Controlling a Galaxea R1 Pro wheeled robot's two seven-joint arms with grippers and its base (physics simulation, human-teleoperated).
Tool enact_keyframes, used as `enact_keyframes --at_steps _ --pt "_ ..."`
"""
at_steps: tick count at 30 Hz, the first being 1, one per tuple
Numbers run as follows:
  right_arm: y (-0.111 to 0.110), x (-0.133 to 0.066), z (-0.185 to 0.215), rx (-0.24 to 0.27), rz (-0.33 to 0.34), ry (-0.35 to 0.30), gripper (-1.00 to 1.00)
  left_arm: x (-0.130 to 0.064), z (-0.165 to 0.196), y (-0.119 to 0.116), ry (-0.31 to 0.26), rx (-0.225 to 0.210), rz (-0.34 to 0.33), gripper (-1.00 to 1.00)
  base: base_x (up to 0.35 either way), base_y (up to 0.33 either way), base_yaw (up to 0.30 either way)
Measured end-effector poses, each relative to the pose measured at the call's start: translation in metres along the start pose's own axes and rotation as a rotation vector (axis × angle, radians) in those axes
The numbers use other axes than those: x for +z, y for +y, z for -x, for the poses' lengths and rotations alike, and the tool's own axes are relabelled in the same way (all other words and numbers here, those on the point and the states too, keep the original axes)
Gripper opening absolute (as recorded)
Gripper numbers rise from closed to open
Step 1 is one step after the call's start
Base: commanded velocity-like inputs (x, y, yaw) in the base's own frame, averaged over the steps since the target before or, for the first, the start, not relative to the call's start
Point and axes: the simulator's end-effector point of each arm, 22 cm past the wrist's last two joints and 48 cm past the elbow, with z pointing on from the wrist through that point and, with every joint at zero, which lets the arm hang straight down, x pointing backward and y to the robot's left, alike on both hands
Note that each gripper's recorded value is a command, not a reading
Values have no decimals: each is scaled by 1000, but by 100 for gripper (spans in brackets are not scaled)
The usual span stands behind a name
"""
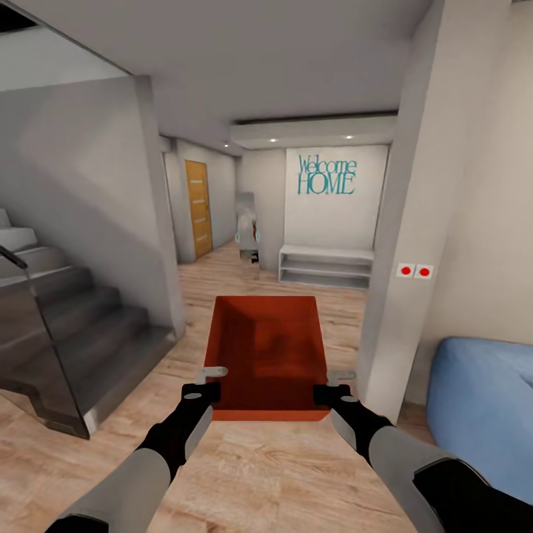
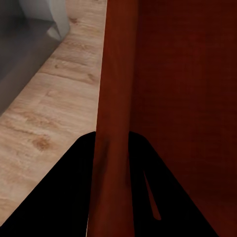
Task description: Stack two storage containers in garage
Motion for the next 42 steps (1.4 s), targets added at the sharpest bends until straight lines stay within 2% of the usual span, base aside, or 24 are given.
enact_keyframes --at_steps 42 --pt "0 0 0 0 0 0 -100 0 0 0 0 0 0 -100 322 0 0"
